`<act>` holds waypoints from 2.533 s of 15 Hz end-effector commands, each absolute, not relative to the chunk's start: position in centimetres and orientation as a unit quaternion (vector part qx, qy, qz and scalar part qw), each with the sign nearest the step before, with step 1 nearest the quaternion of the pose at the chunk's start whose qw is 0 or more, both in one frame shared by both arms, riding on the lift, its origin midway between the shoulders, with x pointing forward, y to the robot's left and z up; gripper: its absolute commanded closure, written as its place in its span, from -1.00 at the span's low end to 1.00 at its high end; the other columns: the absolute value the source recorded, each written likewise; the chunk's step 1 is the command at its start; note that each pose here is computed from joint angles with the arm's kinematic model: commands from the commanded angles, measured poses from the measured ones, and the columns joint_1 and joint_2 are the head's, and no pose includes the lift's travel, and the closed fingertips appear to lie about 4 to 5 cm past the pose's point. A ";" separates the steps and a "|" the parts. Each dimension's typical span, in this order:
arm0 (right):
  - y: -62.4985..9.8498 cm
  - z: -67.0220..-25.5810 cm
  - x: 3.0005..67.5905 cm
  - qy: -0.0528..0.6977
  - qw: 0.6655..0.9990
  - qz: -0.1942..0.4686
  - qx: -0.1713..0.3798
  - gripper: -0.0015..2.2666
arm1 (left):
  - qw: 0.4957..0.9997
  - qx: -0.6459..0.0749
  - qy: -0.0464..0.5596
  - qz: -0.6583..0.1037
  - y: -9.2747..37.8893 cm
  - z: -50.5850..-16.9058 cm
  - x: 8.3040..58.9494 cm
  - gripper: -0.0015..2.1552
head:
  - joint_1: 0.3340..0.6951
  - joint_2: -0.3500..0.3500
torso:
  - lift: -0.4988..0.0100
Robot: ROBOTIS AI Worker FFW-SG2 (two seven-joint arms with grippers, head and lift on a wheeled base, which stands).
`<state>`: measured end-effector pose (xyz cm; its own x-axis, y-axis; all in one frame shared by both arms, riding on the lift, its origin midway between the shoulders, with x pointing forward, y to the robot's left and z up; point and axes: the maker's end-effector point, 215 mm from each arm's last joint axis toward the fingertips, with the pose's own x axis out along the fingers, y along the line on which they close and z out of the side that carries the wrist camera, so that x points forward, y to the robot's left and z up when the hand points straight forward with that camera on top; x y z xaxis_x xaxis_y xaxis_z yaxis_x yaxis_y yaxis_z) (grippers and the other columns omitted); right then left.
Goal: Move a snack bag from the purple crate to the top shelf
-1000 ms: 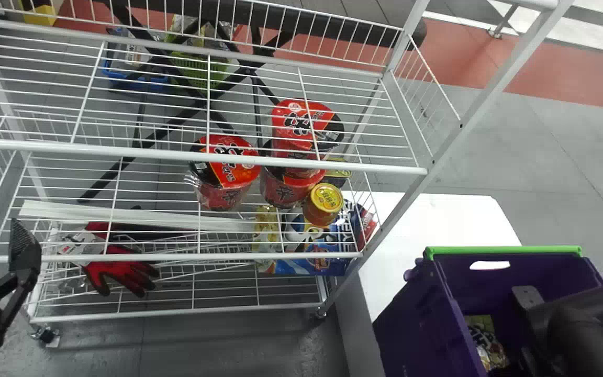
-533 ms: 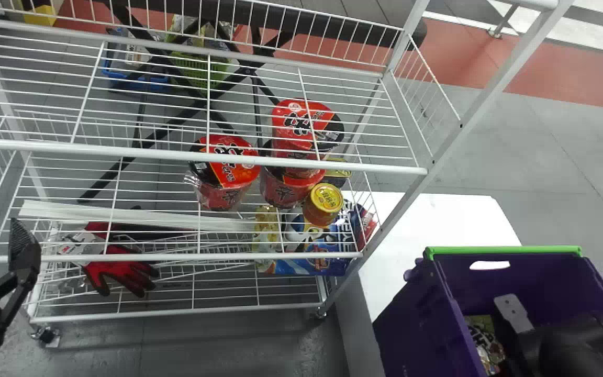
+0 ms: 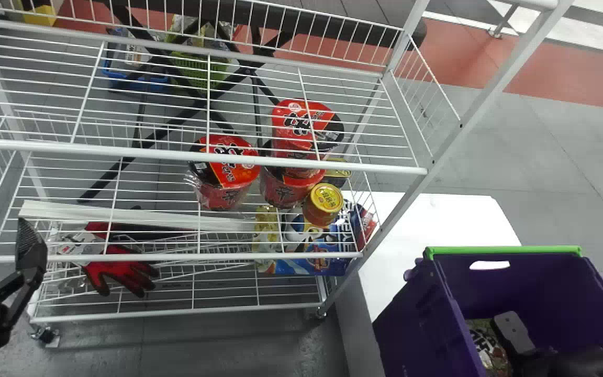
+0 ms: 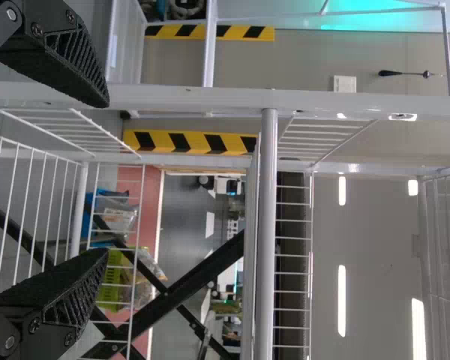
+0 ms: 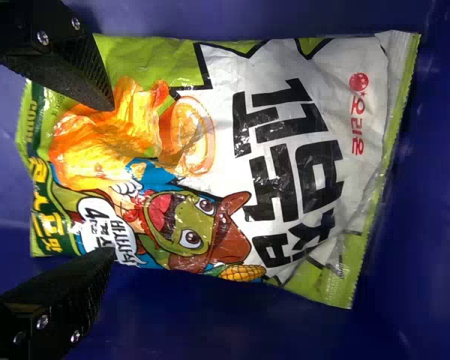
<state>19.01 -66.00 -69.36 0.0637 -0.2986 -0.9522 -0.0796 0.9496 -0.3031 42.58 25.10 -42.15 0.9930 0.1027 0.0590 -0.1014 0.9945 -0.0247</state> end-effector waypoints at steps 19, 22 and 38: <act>-66.3 -68.5 16.6 0.682 0.717 -0.137 -0.047 0.51 | 0.998 -0.012 -0.028 0.050 25.0 -42.4 42.5 -0.88 | 1.00 -1.00 | -0.82; -66.1 -68.5 16.6 0.672 0.728 -0.133 -0.028 0.51 | 0.998 -0.011 -0.027 0.050 25.0 -42.5 42.5 -0.88 | 1.00 -1.00 | -0.82; -64.9 -68.7 18.5 0.627 0.765 -0.147 -0.005 0.74 | 0.998 -0.010 -0.021 0.050 25.0 -43.2 42.7 -0.88 | 1.00 -1.00 | -0.81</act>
